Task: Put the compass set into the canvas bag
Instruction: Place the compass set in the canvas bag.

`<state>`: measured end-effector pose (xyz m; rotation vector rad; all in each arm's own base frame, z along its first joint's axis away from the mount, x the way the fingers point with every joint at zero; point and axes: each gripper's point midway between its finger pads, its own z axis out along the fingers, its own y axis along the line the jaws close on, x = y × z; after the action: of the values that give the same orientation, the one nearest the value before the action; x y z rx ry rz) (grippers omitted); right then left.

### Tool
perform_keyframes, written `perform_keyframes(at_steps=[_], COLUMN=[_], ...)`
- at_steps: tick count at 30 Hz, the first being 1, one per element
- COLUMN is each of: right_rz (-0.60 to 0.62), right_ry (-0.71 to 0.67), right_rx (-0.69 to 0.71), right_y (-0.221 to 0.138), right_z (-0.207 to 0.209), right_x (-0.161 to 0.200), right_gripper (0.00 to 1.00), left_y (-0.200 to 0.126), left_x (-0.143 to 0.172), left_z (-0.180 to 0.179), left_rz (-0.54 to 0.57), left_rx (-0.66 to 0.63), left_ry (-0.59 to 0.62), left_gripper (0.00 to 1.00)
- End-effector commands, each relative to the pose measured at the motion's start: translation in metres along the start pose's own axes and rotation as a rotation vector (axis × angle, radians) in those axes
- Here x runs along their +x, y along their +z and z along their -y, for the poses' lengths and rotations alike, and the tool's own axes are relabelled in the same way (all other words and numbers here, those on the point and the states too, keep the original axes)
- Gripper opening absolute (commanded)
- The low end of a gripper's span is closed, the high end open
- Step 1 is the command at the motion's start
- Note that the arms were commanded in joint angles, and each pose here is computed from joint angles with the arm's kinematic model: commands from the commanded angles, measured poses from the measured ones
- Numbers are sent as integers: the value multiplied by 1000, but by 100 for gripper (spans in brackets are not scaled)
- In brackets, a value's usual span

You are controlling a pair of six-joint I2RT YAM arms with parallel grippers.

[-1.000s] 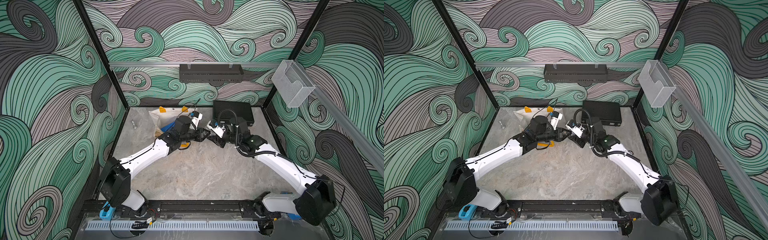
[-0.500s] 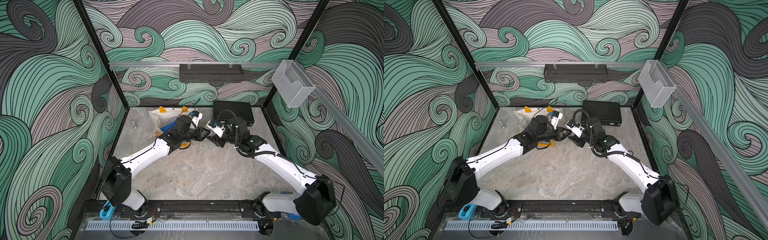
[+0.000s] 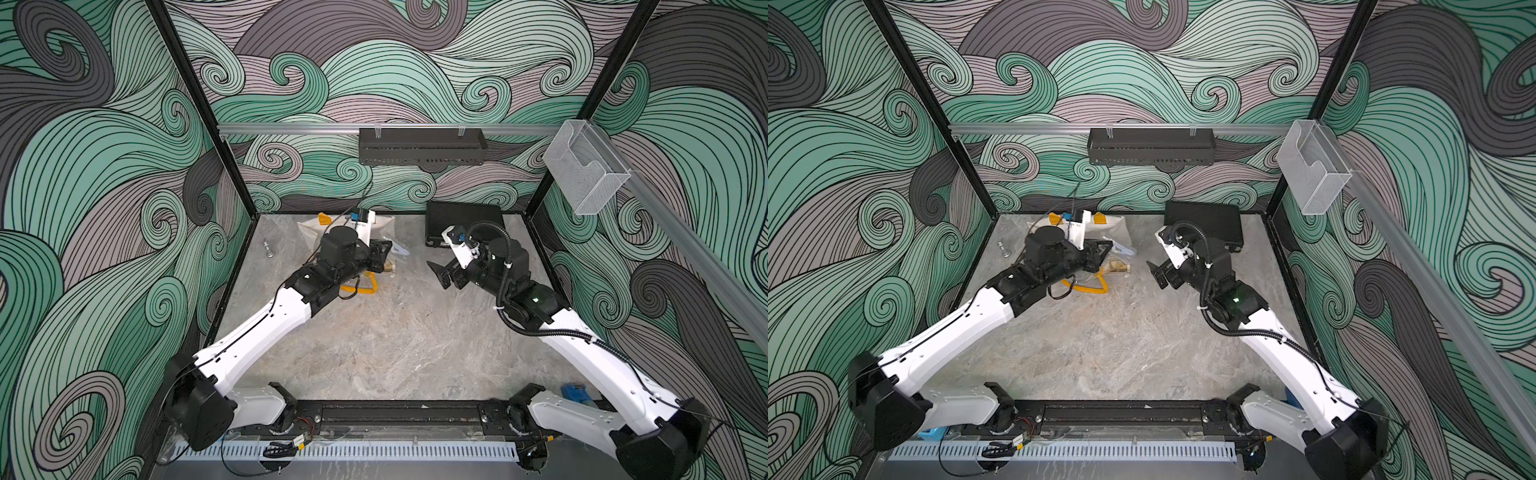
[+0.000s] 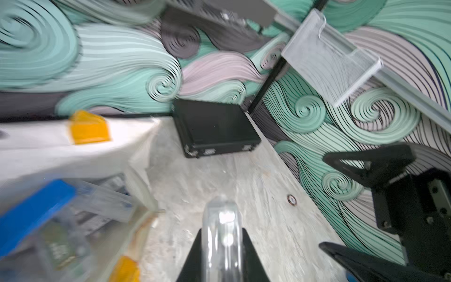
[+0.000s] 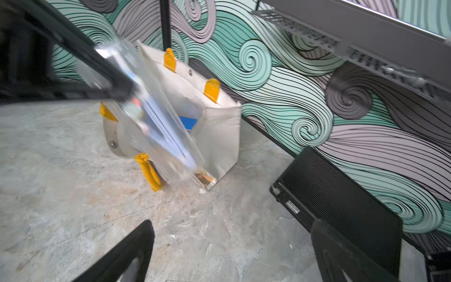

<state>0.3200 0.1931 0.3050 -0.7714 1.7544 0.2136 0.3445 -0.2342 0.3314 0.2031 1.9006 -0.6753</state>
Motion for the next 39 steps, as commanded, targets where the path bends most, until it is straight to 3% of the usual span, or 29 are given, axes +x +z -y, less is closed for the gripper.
perform_keyframes(at_steps=[1,5,8,18,24,28,33,35,39], right_rz=[-113,-201,-237,-303,-331,-343,-353,-359,-374], right_ry=[78,102,121,212,237,260,301,323,371], right_rx=[89,98,108,222,236,261,292,304,335], right_y=[4,10,15,19,18,16,13,12,10], right_z=[14,13,12,31,34,41,53,57,67], right_x=[37,66,83,136,156,166,177,181,193], right_gripper=[100,100,100,100,100,100,100,100,100], left_y=[-30,-42,-28,65,96,99,87,79,46], left_x=[-27,-26,-13,36,44,45,38,33,24], left_z=[-52,-101,-120,-137,-140,-148,-155,-153,-153], left_rz=[75,55,6,-126,-143,-162,-158,-158,-163], left_rx=[-258,-480,-543,-475,-432,-444,-467,-474,-524], left_ry=[77,111,123,83,41,23,16,32,72], left_gripper=[7,7,7,8,11,27,82,91,99])
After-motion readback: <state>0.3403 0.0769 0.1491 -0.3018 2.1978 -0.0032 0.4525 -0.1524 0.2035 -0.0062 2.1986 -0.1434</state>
